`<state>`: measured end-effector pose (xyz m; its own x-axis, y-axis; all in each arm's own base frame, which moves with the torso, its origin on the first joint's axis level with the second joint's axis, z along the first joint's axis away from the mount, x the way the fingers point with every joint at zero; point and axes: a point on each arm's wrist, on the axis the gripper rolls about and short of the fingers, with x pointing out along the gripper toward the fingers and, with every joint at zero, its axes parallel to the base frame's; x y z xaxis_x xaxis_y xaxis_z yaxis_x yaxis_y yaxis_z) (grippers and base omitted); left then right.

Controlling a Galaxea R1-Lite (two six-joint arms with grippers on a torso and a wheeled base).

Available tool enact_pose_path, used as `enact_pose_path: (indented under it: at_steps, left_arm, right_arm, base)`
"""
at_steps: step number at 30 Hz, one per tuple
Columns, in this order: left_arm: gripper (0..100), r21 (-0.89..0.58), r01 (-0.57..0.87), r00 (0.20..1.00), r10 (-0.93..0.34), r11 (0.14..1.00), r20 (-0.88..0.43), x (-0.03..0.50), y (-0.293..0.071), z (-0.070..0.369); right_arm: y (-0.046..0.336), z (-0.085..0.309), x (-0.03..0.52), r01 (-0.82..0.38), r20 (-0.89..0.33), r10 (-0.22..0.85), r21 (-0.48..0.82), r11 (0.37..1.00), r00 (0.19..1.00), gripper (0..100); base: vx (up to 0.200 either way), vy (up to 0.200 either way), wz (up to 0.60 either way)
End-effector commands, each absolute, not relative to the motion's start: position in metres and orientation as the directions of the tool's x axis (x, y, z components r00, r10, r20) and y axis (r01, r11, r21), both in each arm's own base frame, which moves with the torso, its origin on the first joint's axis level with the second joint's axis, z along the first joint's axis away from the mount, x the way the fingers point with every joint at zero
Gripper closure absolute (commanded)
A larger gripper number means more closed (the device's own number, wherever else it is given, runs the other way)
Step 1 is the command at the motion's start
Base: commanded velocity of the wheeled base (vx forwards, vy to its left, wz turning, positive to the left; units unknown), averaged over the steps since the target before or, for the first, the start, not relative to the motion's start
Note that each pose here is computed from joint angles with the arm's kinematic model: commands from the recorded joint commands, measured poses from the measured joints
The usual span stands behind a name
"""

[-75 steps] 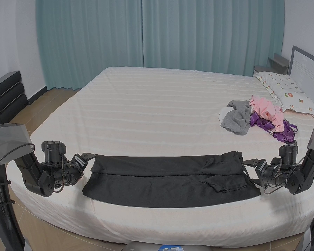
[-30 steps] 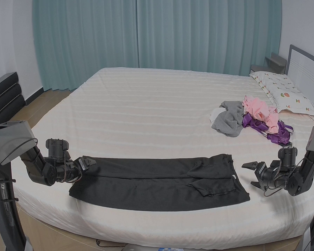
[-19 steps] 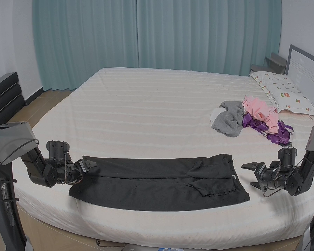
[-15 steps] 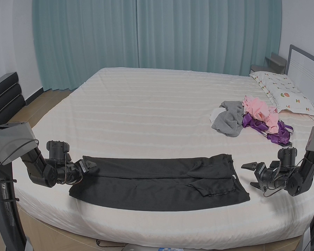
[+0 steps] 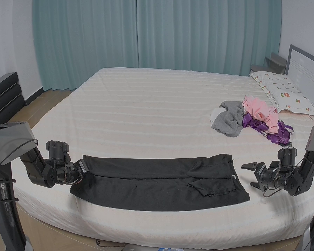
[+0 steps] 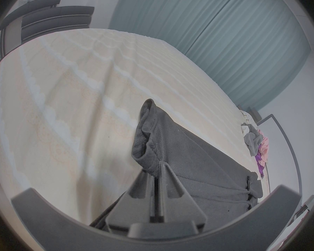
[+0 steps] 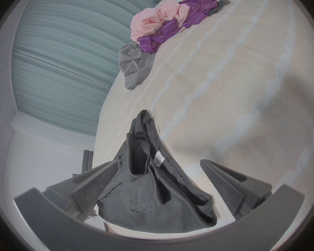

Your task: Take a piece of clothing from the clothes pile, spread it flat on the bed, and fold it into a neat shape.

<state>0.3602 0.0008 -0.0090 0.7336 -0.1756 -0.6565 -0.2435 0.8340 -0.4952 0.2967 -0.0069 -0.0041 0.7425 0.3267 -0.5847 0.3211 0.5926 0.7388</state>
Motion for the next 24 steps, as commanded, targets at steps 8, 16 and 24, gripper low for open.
enact_pose_path:
  at_steps: [8,16,24]
  left_arm:
    - [100,-0.503,-0.254,0.735,-0.173,0.826,-0.656,0.359,0.001,-0.008]
    - [100,-0.515,-0.262,0.74,-0.173,0.816,-0.65,0.362,0.001,-0.007]
    - [100,-0.536,-0.215,0.795,-0.173,0.817,-0.582,0.369,0.0,-0.003]
  right_arm:
    - [-0.011,-0.004,0.297,0.33,-0.585,0.318,0.74,0.587,0.746,0]
    - [-0.01,-0.004,0.297,0.329,-0.585,0.319,0.74,0.587,0.746,0]
    - [-0.009,-0.003,0.297,0.336,-0.58,0.323,0.75,0.57,0.748,0]
  base:
    - [0.0,0.0,0.0]
    - [-0.1,0.0,0.0]
    - [-0.05,0.0,0.0]
